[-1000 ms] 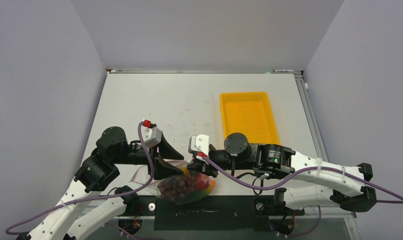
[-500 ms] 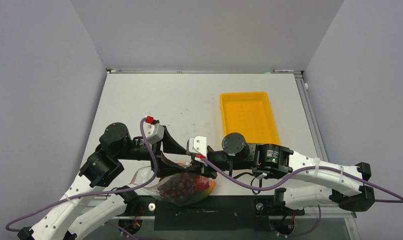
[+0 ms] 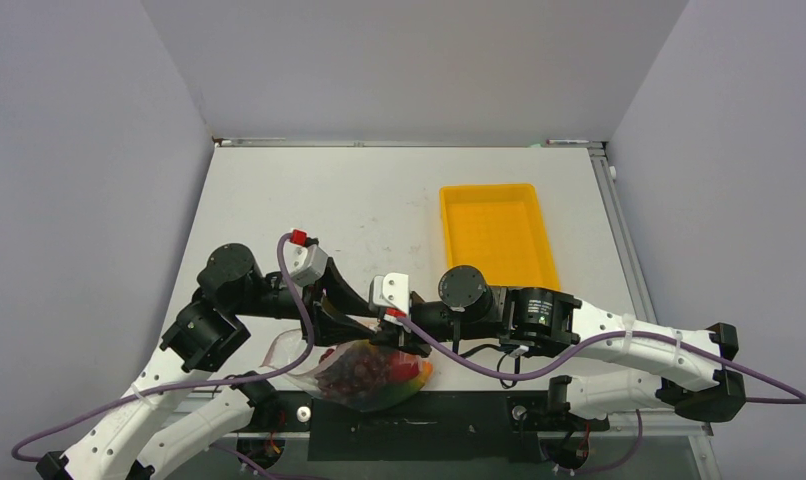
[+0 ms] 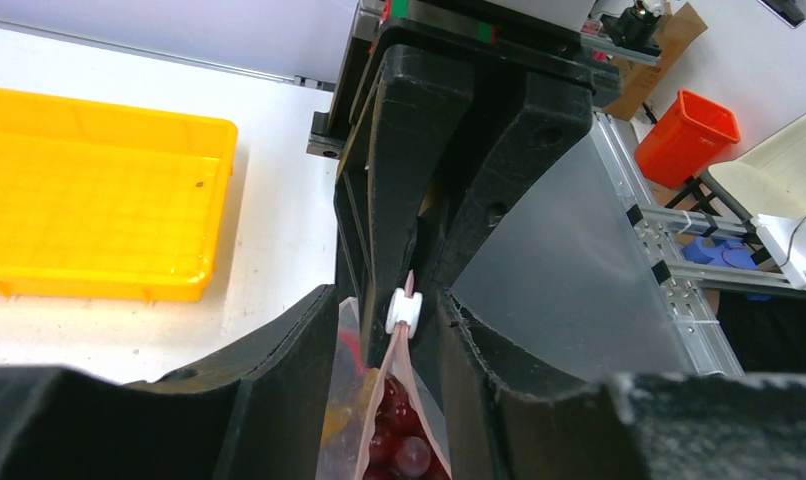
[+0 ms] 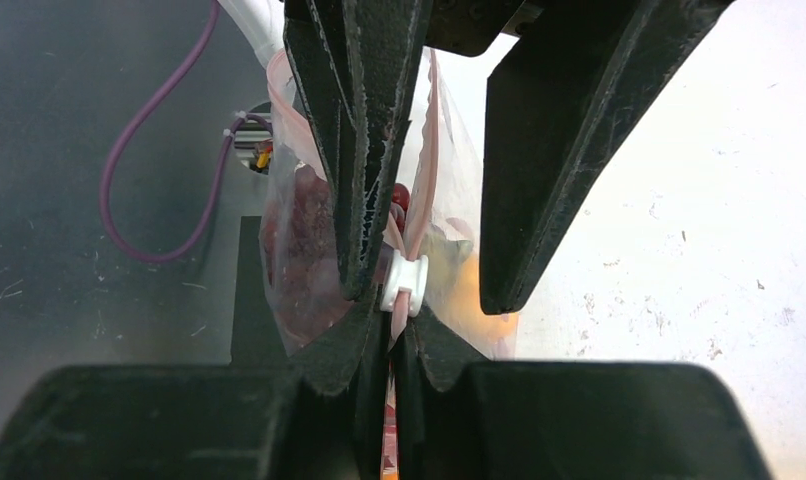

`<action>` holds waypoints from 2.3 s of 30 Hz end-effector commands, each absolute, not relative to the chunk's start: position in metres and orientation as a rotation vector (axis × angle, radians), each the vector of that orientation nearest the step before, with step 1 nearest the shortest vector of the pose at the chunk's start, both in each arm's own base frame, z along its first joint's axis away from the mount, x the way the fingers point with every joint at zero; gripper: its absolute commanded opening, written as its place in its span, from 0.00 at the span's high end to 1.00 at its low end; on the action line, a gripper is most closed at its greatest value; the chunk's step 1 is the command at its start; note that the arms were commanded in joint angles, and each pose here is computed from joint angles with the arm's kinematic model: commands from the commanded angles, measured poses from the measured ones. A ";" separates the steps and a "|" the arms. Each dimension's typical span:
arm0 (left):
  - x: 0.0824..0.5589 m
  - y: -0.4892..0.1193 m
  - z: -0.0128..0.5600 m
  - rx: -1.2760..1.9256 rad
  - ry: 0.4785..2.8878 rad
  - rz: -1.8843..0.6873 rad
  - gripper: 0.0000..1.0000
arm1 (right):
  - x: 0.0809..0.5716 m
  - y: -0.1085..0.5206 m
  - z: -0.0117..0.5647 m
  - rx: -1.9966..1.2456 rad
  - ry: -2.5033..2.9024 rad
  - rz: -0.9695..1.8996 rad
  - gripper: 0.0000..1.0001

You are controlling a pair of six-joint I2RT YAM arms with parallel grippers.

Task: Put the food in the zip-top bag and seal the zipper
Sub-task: Zip the zipper food storage bag at the center of the board.

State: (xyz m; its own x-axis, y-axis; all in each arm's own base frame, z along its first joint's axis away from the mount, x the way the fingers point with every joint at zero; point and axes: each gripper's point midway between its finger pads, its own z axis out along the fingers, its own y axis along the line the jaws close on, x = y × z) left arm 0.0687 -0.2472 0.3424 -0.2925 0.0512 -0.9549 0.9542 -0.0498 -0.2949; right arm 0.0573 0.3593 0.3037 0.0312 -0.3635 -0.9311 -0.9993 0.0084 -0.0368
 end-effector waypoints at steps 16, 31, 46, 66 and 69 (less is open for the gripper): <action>0.061 -0.245 0.351 1.175 1.372 -1.450 1.00 | 0.073 0.356 0.343 -1.331 1.374 0.954 0.95; 0.071 -0.241 0.342 1.135 1.438 -1.364 1.00 | 0.072 0.326 0.384 -1.181 1.260 0.984 0.95; 0.076 -0.238 0.330 1.118 1.495 -1.326 1.00 | 0.082 0.297 0.410 -1.033 1.226 0.960 0.95; 0.086 -0.230 0.316 1.041 1.572 -1.239 1.00 | 0.104 0.247 0.429 -0.825 1.238 0.856 0.95; 0.086 -0.230 0.319 1.023 1.565 -1.245 1.00 | 0.103 0.250 0.423 -0.843 1.246 0.857 0.95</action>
State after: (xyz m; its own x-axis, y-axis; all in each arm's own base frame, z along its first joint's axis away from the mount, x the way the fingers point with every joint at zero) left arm 0.0866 -0.2341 0.3242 -0.2639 0.0765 -0.9615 0.9585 0.1325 -0.2525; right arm 0.0936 0.2619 0.3790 0.0747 -0.0779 -0.9942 -0.9254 0.3660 -0.0982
